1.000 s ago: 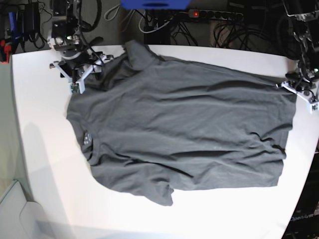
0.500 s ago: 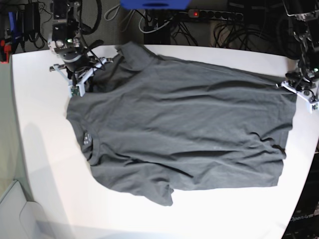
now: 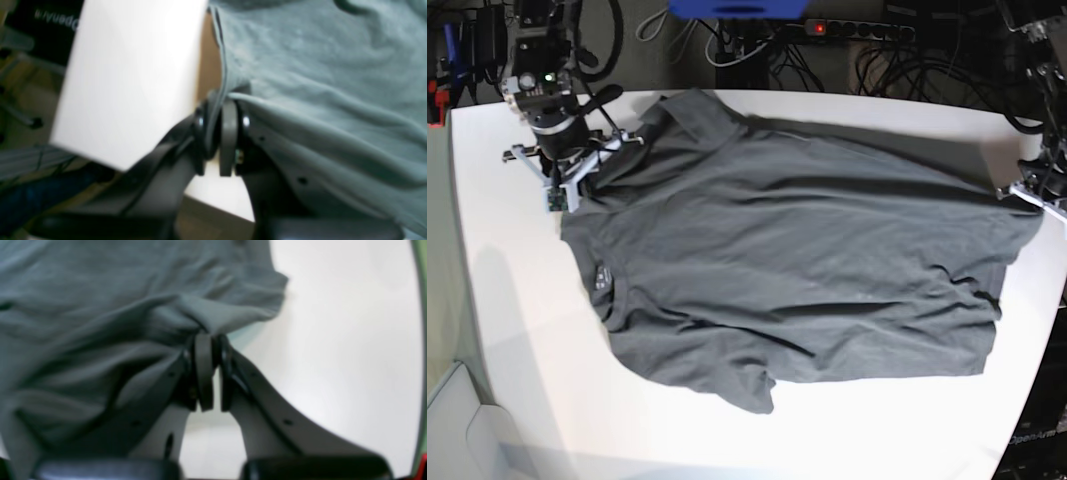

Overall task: Layout the t-shirt on the table in an organized manner, then fold the t-shirt properly
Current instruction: 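Lift the shirt with both grippers and drag it toward the right gripper, then release with the left gripper and grasp the shirt's hem edge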

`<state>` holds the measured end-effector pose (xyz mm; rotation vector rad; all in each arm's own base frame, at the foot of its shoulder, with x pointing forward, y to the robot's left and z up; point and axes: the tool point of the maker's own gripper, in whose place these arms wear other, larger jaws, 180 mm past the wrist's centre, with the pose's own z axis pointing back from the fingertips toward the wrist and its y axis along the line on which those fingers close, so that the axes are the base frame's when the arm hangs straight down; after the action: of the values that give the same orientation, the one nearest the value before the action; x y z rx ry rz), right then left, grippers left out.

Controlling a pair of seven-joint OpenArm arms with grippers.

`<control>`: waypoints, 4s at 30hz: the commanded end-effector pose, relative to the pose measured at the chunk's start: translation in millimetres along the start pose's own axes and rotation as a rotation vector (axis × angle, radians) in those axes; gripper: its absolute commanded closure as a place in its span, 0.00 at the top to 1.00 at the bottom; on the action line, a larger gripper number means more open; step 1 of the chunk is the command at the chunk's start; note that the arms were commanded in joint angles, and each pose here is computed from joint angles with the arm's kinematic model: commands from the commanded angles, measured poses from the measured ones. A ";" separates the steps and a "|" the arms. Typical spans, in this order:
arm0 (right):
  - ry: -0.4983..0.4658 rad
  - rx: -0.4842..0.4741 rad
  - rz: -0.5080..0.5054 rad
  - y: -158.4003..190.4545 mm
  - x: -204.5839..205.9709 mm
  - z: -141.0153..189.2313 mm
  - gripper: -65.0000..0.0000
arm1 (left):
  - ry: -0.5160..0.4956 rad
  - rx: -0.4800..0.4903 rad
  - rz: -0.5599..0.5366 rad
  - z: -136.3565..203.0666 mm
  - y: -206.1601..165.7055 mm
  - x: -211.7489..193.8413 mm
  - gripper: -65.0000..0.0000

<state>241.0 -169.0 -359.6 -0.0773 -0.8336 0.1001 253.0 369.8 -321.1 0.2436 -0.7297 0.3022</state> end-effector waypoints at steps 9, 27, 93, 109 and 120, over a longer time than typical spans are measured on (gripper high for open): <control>-0.182 -0.130 -0.030 -48.5 40.1 12.5 0.00 | -0.228 0.064 -0.021 47.5 16.8 65.5 0.09; -0.500 -0.369 -0.140 -131.9 78.2 58.2 0.00 | -0.356 -0.167 0.151 78.9 -2.8 94.0 0.09; -0.514 -0.324 -0.221 -130.6 71.4 60.8 0.00 | 0.177 -0.530 -0.110 9.1 -259.0 -98.9 0.94; -0.516 -0.326 -0.221 -131.1 71.8 61.0 0.00 | 0.278 -0.517 -0.104 -5.5 -256.2 -130.7 0.18; -0.519 -0.326 -0.222 -131.3 72.9 60.9 0.00 | 0.116 -0.549 -0.111 19.8 -261.7 -76.7 0.00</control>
<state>249.3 -287.5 -265.0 -0.2612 -1.3147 -0.2475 264.0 107.3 -405.7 -0.2416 -0.5867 0.0104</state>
